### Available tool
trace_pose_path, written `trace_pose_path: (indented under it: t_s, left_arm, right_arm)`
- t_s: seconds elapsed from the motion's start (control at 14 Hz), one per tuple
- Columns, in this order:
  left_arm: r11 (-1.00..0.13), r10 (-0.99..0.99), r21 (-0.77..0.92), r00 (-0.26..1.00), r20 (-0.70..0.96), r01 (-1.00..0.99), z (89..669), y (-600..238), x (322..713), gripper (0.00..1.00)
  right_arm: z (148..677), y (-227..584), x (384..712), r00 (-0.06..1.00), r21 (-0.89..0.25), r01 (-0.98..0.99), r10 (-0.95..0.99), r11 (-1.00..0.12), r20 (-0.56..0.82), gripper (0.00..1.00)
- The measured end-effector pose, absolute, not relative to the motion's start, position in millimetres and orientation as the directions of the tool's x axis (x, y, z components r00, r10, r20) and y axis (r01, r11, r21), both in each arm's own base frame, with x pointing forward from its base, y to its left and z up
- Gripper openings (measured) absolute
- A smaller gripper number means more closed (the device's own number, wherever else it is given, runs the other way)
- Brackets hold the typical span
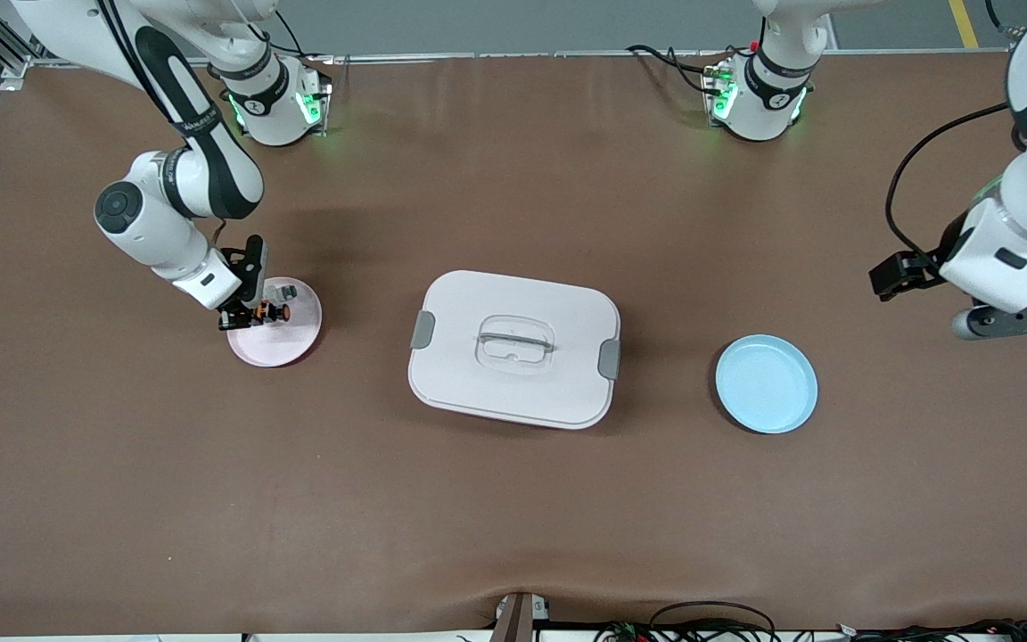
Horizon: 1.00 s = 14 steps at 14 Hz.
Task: Transfer orange switch to right arm and place
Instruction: 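Lower the switch onto the white plate with the right gripper, then open the right gripper to release the switch on the plate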
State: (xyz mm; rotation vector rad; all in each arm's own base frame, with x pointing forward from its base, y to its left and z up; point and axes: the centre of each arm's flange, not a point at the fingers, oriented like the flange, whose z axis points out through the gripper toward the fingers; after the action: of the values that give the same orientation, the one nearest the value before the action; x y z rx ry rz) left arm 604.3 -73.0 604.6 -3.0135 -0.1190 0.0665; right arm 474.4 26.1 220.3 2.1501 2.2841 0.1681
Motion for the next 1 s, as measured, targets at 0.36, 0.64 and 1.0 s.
trace_pose_path:
  t_s: [0.36, 0.64, 1.0]
  left_arm:
    - [-0.998, 0.042, -0.045, 0.999, -0.003, 0.042, 623.1, -51.9, 577.0, 1.00]
    - [-0.999, 0.042, -0.019, 0.999, 0.010, 0.043, 626.0, -38.3, 553.8, 1.00]
    - [-0.999, 0.045, -0.020, 0.999, 0.009, 0.045, 625.4, -37.3, 550.5, 1.00]
  right_arm:
    - [208.0, 34.0, 476.4, -0.079, 0.113, 0.991, 0.994, 0.071, 0.071, 0.33]
    - [189.2, 42.4, 475.0, -0.084, 0.116, 0.990, 0.993, 0.075, 0.080, 0.33]
    - [189.6, 44.2, 481.8, -0.039, 0.123, 0.992, 0.994, 0.026, 0.105, 0.33]
